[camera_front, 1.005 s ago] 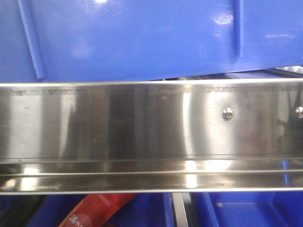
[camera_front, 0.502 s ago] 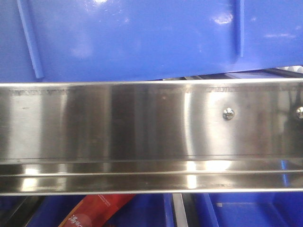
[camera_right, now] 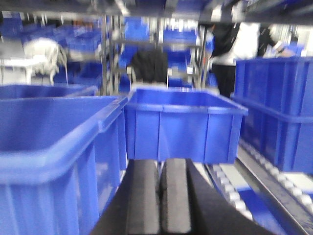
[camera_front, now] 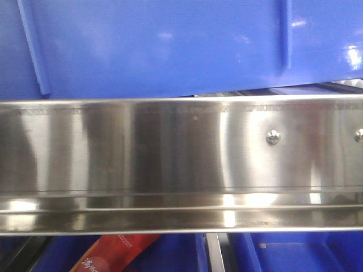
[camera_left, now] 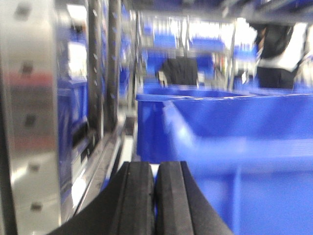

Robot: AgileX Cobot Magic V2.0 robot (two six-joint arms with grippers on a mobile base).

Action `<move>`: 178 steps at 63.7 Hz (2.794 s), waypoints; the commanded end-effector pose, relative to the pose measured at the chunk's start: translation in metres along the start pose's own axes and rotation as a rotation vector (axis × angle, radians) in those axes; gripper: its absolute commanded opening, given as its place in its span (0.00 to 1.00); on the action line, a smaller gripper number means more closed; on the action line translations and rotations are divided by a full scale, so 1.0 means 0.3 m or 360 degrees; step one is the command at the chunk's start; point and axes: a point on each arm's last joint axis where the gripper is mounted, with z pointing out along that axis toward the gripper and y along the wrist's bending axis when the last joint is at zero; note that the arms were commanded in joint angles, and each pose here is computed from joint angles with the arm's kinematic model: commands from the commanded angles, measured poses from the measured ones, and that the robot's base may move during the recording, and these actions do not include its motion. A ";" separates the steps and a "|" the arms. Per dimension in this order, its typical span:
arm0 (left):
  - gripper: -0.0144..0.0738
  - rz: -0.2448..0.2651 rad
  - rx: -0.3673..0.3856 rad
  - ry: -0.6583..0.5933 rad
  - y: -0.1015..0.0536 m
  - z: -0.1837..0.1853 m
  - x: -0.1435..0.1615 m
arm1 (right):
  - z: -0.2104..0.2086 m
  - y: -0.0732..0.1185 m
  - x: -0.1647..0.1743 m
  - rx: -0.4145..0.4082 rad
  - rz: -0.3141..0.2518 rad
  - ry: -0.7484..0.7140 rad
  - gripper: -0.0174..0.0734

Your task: Move blue bin to conveyor side

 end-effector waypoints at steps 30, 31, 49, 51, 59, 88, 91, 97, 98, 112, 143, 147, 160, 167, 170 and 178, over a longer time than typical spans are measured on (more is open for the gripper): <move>0.16 -0.0189 0.0109 0.0660 -0.036 0.302 -0.174 | 0.358 -0.003 -0.191 -0.0081 0.0061 0.0947 0.11; 0.16 -0.0187 0.0109 0.0663 -0.036 0.308 -0.172 | 0.365 -0.001 -0.189 -0.0087 0.0082 0.0955 0.11; 0.16 -0.0169 0.0117 0.0836 -0.040 0.417 -0.209 | 0.473 0.040 -0.201 -0.0275 0.0103 0.1110 0.11; 0.16 -0.0165 0.0118 0.0841 -0.040 0.432 -0.226 | 0.488 0.045 -0.207 -0.0288 0.0098 0.1118 0.11; 0.16 -0.0162 0.0123 0.0864 -0.043 0.502 -0.270 | 0.526 0.062 -0.264 -0.0331 0.0079 0.1048 0.11; 0.16 -0.0169 0.0114 0.1016 -0.040 0.689 -0.242 | 0.706 0.099 -0.337 -0.0160 0.0112 0.1074 0.11; 0.16 -0.0169 0.0113 0.1016 -0.040 0.692 -0.240 | 0.721 0.119 -0.334 -0.0160 0.0094 0.1079 0.11; 0.16 -0.0170 0.0113 0.1014 -0.040 0.695 -0.240 | 0.754 0.163 -0.323 -0.0194 0.0053 0.1099 0.11; 0.16 -0.0170 0.0113 0.1017 -0.040 0.697 -0.239 | 0.763 0.171 -0.321 -0.0205 0.0048 0.1103 0.11; 0.16 -0.0169 0.0113 0.1036 -0.040 0.697 -0.235 | 0.854 0.208 -0.307 -0.0222 0.0037 0.1121 0.11; 0.16 -0.0168 0.0116 0.1072 -0.040 0.692 -0.229 | 0.887 0.195 -0.288 -0.0129 -0.0046 0.1133 0.51; 0.16 -0.0168 0.0116 0.1072 -0.040 0.692 -0.229 | 0.890 0.193 -0.286 -0.0125 -0.0046 0.1136 0.51; 0.16 -0.0168 0.0116 0.1075 -0.040 0.692 -0.229 | 0.910 0.198 -0.266 -0.0122 -0.0054 0.1167 0.51; 0.16 -0.0168 0.0116 0.1075 -0.040 0.692 -0.229 | 0.921 0.202 -0.232 -0.0118 -0.0068 0.1222 0.51; 0.16 -0.0168 0.0116 0.1075 -0.040 0.692 -0.229 | 0.925 0.203 -0.215 -0.0115 -0.0076 0.1251 0.51; 0.16 -0.0168 0.0116 0.1075 -0.040 0.692 -0.229 | 0.932 0.206 -0.174 -0.0112 -0.0091 0.1318 0.51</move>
